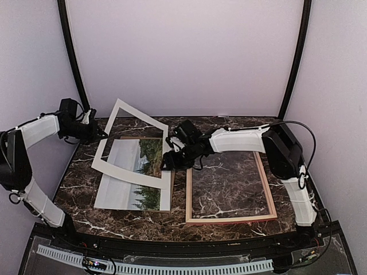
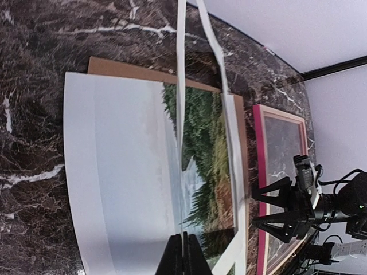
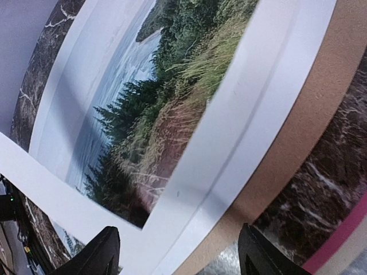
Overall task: Put the photo into the frame
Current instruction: Pick up the mat board from the photo, then place the mat board on the glass panel.
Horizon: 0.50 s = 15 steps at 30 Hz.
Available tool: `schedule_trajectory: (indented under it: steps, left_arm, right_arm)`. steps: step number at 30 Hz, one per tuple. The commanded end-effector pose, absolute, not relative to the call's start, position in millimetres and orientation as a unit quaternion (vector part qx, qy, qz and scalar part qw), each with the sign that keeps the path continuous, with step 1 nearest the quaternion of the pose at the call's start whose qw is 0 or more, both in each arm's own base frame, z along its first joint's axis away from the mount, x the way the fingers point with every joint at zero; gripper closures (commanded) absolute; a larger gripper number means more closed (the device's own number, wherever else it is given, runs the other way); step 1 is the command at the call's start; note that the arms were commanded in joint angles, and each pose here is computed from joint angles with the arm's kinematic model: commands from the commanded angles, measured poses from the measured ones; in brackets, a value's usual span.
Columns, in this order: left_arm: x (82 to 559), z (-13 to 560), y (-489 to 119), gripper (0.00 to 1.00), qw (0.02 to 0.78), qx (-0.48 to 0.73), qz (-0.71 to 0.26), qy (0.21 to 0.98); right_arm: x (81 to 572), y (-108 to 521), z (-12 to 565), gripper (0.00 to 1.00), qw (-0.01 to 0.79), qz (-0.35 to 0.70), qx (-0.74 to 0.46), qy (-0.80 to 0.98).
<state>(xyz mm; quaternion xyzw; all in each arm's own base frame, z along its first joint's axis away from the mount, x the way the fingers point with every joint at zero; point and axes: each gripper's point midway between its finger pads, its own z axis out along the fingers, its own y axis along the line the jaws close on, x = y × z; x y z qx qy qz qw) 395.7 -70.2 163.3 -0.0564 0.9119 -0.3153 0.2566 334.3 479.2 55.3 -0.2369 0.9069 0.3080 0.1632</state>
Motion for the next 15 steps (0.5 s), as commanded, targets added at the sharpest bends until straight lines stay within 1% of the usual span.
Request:
schedule_trajectory:
  steps: [1, 5, 11, 15]
  left_arm:
    - [383, 234, -87, 1.00, 0.326, -0.023, -0.369, 0.870]
    - [369, 289, -111, 1.00, 0.368, 0.010, -0.414, 0.832]
    - [339, 354, -195, 1.00, 0.378, 0.099, -0.483, 0.784]
    - [321, 395, -249, 1.00, 0.368, 0.146, -0.533, 0.747]
  right_arm:
    - [348, 462, 130, 0.27, 0.223, 0.342, -0.223, 0.885]
    - [350, 435, 164, 0.26, 0.249, 0.350, -0.207, 0.879]
    - [352, 382, 184, 0.24, 0.278, 0.323, -0.172, 0.888]
    - [360, 322, 190, 0.24, 0.301, 0.277, -0.118, 0.905]
